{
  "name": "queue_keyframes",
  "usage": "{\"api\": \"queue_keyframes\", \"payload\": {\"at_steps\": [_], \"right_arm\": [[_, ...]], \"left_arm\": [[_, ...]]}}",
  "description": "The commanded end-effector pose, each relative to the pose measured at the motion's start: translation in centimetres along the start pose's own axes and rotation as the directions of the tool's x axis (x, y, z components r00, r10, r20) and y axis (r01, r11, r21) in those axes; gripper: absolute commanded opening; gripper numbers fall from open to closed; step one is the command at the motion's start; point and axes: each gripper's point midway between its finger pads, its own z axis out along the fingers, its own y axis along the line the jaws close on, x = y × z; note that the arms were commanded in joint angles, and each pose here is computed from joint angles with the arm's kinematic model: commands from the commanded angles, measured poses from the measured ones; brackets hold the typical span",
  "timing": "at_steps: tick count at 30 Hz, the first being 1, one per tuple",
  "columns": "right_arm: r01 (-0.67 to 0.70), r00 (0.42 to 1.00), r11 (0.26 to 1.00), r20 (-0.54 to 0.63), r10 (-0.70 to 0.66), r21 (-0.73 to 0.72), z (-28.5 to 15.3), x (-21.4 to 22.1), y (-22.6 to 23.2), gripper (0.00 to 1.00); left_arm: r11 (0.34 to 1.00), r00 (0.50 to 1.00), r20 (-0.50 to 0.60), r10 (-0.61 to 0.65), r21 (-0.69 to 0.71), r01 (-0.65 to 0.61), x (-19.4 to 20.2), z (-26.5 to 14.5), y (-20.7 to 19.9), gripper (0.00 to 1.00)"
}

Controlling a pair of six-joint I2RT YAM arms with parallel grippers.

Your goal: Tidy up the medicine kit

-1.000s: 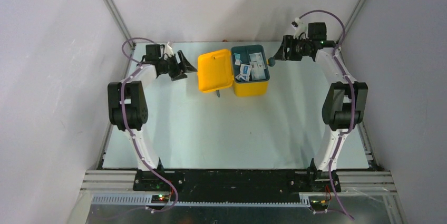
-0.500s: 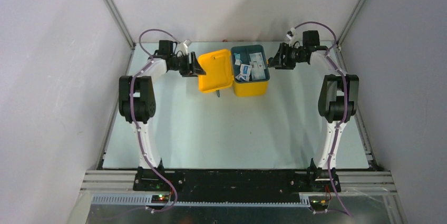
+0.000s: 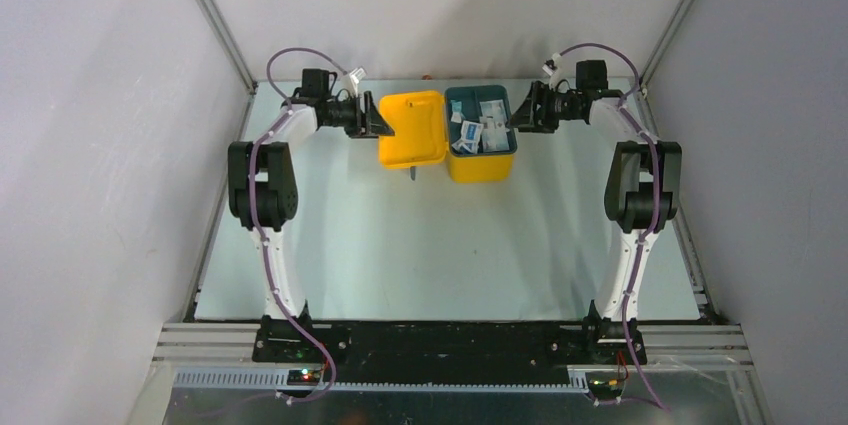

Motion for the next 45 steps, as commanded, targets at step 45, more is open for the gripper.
{"api": "queue_keyframes", "payload": {"at_steps": [45], "right_arm": [[-0.032, 0.999, 0.953, -0.007, 0.032, -0.301, -0.8, -0.5, 7.4, 0.96]], "left_arm": [[0.872, 0.936, 0.137, 0.324, 0.340, -0.351, -6.5, 1.0, -21.6, 1.00]]}}
